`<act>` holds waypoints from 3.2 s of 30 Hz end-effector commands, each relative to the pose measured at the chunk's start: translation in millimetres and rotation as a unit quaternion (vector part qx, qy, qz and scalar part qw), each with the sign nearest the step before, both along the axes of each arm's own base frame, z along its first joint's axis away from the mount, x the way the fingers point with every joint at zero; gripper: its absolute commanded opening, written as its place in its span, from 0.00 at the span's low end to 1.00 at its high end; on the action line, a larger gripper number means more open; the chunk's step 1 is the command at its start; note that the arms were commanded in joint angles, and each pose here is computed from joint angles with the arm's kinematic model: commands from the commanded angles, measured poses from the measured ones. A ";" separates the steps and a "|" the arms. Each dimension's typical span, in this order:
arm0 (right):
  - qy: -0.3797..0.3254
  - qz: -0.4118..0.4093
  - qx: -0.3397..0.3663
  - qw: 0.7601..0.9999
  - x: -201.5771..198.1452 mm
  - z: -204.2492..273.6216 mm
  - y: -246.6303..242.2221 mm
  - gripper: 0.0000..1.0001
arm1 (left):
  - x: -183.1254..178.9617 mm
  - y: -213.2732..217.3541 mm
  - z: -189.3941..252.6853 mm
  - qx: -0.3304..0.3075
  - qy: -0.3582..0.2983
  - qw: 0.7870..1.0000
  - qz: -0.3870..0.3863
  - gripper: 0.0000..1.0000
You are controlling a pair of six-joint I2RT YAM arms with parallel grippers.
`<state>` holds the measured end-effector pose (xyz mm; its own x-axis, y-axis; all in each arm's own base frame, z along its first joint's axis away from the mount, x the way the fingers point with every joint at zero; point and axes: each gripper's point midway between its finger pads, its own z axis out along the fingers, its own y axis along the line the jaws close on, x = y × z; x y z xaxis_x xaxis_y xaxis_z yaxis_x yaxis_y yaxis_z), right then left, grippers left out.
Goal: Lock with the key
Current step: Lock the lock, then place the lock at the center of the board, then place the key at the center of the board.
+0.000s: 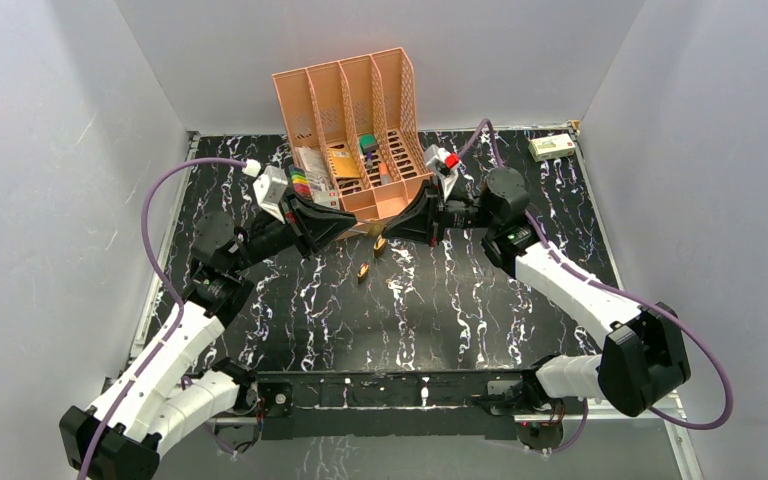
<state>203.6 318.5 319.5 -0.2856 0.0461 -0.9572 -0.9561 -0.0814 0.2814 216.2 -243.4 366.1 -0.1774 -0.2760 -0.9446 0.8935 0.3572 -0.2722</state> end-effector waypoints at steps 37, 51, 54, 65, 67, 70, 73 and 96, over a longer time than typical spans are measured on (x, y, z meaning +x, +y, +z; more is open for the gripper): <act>-0.052 -0.007 -0.002 0.999 -12.7 9.6 -10.3 0.00 | -6.8 24.9 50.1 -0.007 -0.083 0.994 0.066 0.00; -0.032 0.048 -0.019 0.998 -31.5 -11.8 -13.8 0.00 | -9.6 32.8 77.7 -0.019 -0.126 0.988 0.087 0.00; -0.032 0.047 -0.021 0.998 -31.4 -13.1 -14.5 0.00 | -8.0 33.8 77.2 -0.008 -0.127 0.988 0.092 0.00; -0.021 -0.028 -0.054 0.998 -9.6 -22.9 -13.9 0.00 | 26.3 39.3 7.5 0.114 -0.010 0.984 0.139 0.00; -0.016 -0.045 -0.065 0.997 -6.4 -29.0 -14.5 0.00 | 31.6 41.8 -12.3 0.136 0.024 0.979 0.149 0.00; -0.010 -0.069 -0.085 0.994 -3.0 -41.5 -14.4 0.00 | 37.4 48.6 -44.2 0.172 0.073 0.968 0.168 0.00; -0.008 -0.100 -0.114 0.988 -0.2 -56.5 -9.7 0.00 | 37.5 54.4 -76.5 0.210 0.118 0.955 0.175 0.00; 0.037 -0.123 -0.228 0.965 -23.5 -157.4 52.6 0.00 | 6.3 64.3 -230.8 0.320 0.263 0.897 0.154 0.00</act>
<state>180.1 360.6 162.4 -0.3749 -0.3376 -0.8634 -0.9106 0.3088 0.2746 219.7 -170.1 128.6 -0.7089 0.1930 -0.6784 0.4929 0.8236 -0.2807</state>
